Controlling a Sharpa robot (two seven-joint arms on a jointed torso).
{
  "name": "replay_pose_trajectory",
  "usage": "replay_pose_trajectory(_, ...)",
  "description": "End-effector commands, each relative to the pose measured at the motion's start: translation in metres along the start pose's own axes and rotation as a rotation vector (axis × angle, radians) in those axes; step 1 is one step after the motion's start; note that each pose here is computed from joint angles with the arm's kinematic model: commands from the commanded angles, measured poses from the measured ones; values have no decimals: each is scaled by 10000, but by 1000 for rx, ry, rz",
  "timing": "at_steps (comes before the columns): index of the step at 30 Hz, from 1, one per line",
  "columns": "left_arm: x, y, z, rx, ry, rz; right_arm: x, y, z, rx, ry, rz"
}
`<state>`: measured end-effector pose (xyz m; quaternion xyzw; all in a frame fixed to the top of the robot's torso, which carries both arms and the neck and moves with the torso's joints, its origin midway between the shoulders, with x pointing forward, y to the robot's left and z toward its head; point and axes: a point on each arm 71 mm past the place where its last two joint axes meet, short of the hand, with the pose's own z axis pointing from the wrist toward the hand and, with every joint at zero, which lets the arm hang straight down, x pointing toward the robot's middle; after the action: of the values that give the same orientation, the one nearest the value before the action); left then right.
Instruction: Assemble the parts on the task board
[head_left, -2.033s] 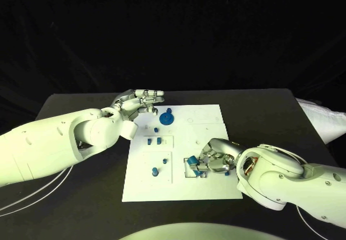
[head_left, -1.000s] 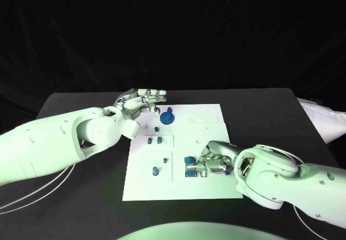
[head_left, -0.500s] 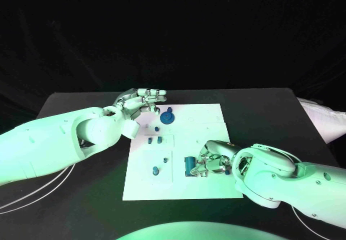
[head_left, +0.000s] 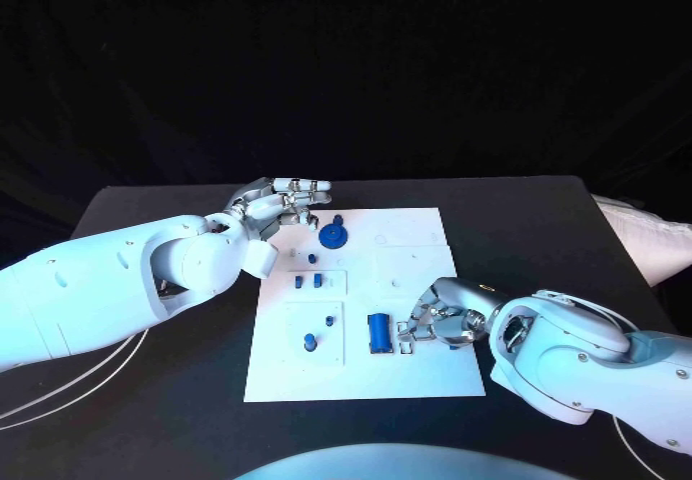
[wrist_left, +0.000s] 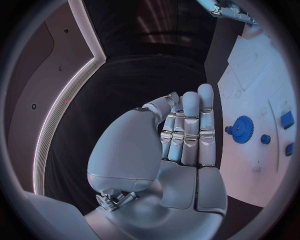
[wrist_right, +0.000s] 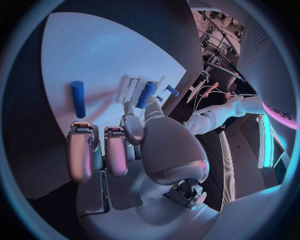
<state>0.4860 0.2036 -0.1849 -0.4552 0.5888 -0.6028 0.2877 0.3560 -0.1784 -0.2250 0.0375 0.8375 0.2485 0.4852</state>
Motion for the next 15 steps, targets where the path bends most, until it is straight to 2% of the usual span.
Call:
replay_pose_trajectory(1, 19, -7, 2, 5, 20, -3, -100, -70, -70, -1, -49, 57)
replay_pose_trajectory(9, 21, -5, 3, 3, 23, -2, -254, -378, -188, 75, -85, -54)
replay_pose_trajectory(15, 28, -2, 8, 2, 28, -2, -214, -471, -183, 98, -79, -107)
